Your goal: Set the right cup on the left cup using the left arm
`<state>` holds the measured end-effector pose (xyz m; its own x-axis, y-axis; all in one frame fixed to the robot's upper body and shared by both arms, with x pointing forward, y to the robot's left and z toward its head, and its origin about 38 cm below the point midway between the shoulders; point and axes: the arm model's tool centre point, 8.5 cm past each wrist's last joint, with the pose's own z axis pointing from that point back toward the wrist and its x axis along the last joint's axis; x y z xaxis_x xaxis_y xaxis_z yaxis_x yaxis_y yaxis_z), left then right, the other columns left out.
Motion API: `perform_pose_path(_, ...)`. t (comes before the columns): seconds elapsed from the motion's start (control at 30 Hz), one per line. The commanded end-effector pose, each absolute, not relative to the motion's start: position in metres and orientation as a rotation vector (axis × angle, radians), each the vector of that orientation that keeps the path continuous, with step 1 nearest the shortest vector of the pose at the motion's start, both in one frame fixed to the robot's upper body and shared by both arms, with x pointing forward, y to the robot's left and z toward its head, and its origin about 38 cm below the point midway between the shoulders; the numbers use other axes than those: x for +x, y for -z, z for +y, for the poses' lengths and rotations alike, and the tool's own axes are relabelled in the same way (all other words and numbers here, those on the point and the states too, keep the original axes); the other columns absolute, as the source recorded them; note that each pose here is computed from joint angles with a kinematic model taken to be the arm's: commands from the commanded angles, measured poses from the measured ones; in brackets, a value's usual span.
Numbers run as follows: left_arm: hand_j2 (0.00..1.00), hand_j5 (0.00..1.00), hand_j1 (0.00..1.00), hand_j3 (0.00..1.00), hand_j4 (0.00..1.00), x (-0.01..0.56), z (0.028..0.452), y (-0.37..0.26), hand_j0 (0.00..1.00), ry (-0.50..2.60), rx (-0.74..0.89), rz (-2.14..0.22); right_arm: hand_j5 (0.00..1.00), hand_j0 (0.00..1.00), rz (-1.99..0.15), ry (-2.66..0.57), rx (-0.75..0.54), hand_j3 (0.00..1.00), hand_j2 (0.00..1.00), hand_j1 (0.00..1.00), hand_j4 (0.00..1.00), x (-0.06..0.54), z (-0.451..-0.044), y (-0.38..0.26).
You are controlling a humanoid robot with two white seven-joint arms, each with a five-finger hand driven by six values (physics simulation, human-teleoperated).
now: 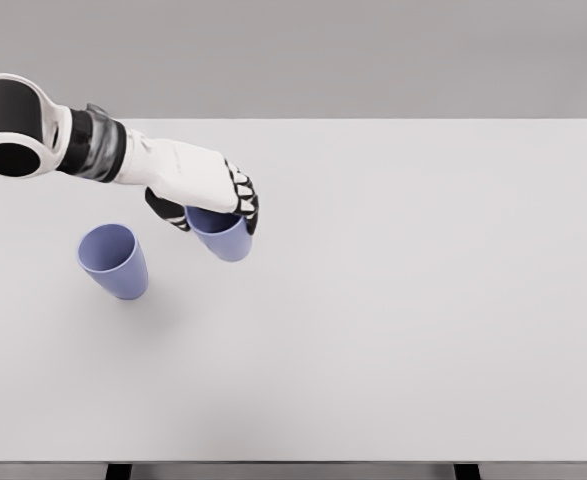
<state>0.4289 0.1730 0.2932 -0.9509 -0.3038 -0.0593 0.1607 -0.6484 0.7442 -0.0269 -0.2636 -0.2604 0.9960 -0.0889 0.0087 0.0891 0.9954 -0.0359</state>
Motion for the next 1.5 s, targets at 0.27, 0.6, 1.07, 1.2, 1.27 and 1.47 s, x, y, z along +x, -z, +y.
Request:
perform_pose_path(0.27,0.57,0.57,0.57,0.57,0.57,0.418,0.187,-0.314,0.57,2.628,0.304,-1.18,1.0,1.0,-0.007,0.089,-0.036,1.0,1.0,1.0,1.0,-0.027,-0.264,0.26)
perform_pose_path(0.6,0.57,0.57,0.57,0.57,0.57,0.413,0.208,-0.334,0.57,2.631,0.35,-1.19,1.0,1.0,-0.007,0.089,-0.036,1.0,1.0,1.0,1.0,-0.027,-0.264,0.26)
perform_pose_path(1.07,0.58,0.58,0.58,0.58,0.58,0.405,0.233,-0.352,0.58,2.621,0.41,-1.184,1.0,1.0,-0.007,0.089,-0.036,1.0,1.0,1.0,1.0,-0.027,-0.264,0.26)
perform_pose_path(1.2,0.58,0.58,0.58,0.58,0.58,0.403,0.247,-0.353,0.58,2.612,0.424,-1.17,1.0,1.0,-0.007,0.089,-0.036,1.0,1.0,1.0,1.0,-0.027,-0.264,0.26)
perform_pose_path(1.27,0.58,0.58,0.58,0.58,0.58,0.403,0.25,-0.354,0.58,2.606,0.431,-1.167,1.0,1.0,-0.007,0.089,-0.036,1.0,1.0,1.0,1.0,-0.027,-0.264,0.26)
perform_pose_path(1.47,0.57,0.57,0.57,0.57,0.57,0.4,0.258,-0.352,0.57,2.61,0.436,-1.149,1.0,1.0,-0.007,0.089,-0.036,1.0,1.0,1.0,1.0,-0.027,-0.264,0.26)
